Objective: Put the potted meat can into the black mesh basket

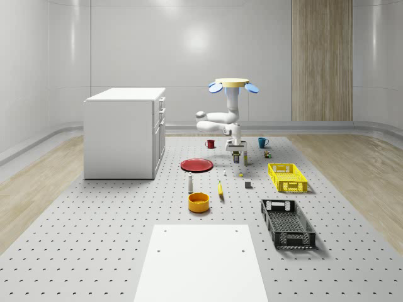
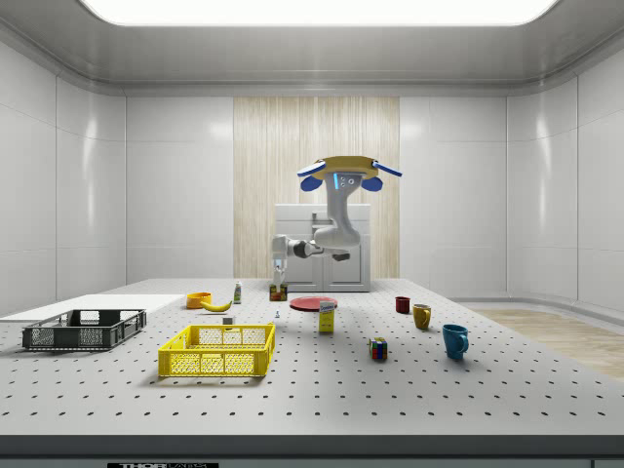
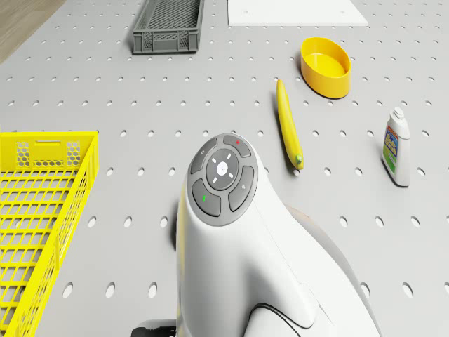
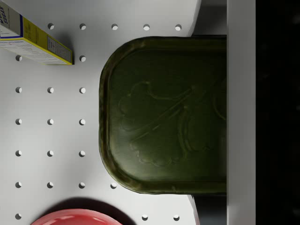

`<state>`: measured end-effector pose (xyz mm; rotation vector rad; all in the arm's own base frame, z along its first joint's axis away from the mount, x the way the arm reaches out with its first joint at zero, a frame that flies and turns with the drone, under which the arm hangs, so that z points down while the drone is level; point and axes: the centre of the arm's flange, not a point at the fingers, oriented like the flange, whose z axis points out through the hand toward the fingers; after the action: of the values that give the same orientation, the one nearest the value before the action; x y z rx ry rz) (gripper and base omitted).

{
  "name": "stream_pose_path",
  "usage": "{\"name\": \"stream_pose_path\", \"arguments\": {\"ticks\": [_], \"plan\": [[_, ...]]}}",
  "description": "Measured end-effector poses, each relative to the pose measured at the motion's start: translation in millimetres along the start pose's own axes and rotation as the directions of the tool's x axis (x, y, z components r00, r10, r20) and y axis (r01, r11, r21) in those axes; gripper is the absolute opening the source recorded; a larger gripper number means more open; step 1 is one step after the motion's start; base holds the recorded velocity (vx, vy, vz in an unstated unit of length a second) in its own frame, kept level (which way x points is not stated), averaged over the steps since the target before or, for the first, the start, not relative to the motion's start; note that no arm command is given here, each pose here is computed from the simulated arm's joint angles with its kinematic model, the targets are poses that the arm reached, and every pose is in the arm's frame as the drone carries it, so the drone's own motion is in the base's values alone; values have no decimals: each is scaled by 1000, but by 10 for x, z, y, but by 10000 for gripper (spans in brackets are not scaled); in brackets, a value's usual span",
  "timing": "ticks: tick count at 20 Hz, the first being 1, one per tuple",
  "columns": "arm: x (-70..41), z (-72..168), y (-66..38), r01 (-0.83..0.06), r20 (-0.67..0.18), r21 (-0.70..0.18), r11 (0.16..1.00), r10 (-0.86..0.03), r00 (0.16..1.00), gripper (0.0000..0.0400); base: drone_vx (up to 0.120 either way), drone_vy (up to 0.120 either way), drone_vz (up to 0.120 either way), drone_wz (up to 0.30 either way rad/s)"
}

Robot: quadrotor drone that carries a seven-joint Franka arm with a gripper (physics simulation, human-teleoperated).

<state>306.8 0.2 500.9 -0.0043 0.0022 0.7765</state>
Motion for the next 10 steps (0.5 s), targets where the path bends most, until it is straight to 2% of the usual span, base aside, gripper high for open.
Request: {"name": "stream_pose_path", "arguments": {"ticks": [3,8,10], "plan": [[0,0,0,0,0,0,1000,0,1000,286,120,120,0,0],[0,0,0,0,0,0,1000,0,1000,286,120,120,104,0],[0,0,0,0,0,0,1000,0,1000,286,120,120,0,0]]}}
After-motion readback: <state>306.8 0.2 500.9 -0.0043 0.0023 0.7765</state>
